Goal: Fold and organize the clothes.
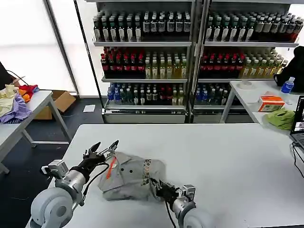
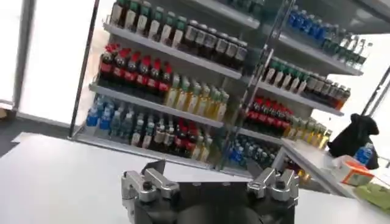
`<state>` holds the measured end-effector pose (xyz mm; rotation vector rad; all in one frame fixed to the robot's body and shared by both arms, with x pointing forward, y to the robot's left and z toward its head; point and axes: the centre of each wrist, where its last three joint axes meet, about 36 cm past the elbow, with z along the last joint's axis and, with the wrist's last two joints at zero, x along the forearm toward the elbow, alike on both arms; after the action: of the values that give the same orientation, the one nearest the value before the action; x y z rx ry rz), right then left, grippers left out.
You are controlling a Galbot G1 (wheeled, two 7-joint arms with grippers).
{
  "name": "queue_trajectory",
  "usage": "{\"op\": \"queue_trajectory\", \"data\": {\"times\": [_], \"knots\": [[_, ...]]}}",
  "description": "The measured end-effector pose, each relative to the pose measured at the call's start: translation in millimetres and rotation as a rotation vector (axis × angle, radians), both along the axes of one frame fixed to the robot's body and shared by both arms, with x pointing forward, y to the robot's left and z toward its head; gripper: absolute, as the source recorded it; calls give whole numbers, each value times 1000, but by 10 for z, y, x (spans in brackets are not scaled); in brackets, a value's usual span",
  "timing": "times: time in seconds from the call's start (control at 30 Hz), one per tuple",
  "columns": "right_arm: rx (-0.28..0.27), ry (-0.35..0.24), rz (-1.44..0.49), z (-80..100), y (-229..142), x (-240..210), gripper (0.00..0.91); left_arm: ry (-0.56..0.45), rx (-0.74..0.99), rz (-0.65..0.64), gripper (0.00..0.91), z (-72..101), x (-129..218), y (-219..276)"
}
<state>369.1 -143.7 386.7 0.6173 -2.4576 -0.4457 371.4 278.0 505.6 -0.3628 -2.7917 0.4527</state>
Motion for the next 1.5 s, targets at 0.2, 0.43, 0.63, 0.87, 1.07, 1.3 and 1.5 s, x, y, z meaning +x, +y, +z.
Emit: {"op": "queue_trajectory", "data": {"times": [0.2,0.43,0.63,0.87,1.07,1.3,1.5], "knots": [[-93,-52,14,119,-381,119,0,6,9,18,907,-13,-6,90],[-266,-121,14,195,-831,211,907,17,1,29,907,-58,-5,92],[-374,-189,-18,229,-1015,253,907,21,-3,42,907,-67,15,97],[-457,-292,-89,370,-1147,258,907,19,4,40,907,-47,-18,120],[-463,-370,-139,399,-1014,309,907,12,-3,32,907,-26,-29,81],[-406,-350,-147,134,-631,311,907,12,-4,35,907,-26,-67,98],[-403,-297,-166,-108,-504,244,907,24,-11,38,907,-91,-89,121]]}}
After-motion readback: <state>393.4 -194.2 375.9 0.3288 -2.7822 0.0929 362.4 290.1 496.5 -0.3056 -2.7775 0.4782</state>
